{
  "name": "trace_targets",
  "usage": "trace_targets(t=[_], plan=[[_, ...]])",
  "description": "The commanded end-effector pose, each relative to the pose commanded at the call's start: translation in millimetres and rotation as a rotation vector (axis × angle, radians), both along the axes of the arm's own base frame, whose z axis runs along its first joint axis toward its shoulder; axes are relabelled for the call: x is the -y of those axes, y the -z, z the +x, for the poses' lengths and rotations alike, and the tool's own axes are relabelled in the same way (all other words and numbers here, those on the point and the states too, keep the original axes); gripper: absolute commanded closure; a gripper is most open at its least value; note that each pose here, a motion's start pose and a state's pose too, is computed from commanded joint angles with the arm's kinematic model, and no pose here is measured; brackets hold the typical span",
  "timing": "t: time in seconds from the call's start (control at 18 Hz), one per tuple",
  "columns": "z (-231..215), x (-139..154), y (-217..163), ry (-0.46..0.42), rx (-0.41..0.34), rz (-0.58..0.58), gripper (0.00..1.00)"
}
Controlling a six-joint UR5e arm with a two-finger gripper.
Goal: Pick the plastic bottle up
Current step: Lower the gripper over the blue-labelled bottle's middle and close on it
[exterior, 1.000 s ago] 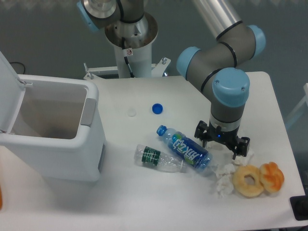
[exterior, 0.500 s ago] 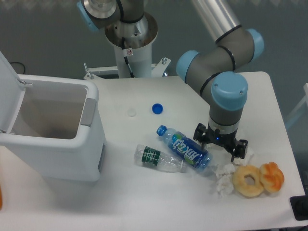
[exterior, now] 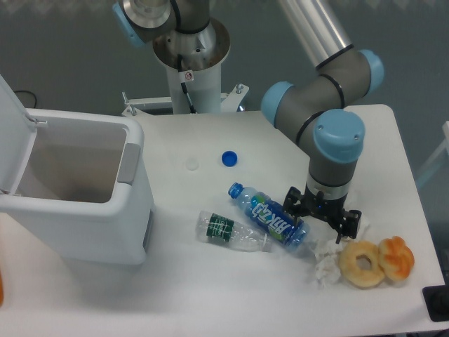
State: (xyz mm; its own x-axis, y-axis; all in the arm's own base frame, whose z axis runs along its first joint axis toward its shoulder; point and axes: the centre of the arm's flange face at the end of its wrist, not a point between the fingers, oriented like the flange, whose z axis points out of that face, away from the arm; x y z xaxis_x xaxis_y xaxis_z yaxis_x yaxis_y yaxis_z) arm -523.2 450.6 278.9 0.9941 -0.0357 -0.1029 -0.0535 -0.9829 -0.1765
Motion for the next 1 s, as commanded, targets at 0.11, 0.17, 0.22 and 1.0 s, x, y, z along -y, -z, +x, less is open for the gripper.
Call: trace_targets(t=[0.11, 0.17, 0.22, 1.0], plan=[[9.8, 4.4, 2.2, -0.038, 0.010, -0.024, 0.00], [19.7, 8.9, 1.2, -0.100, 0.027, -0.024, 0.00], [31.5, 14.0, -0.4, -0.177, 0.048, -0.018, 0.00], [72.1, 6.4, 37.6, -0.792, 0.125, -0.102, 0.00]])
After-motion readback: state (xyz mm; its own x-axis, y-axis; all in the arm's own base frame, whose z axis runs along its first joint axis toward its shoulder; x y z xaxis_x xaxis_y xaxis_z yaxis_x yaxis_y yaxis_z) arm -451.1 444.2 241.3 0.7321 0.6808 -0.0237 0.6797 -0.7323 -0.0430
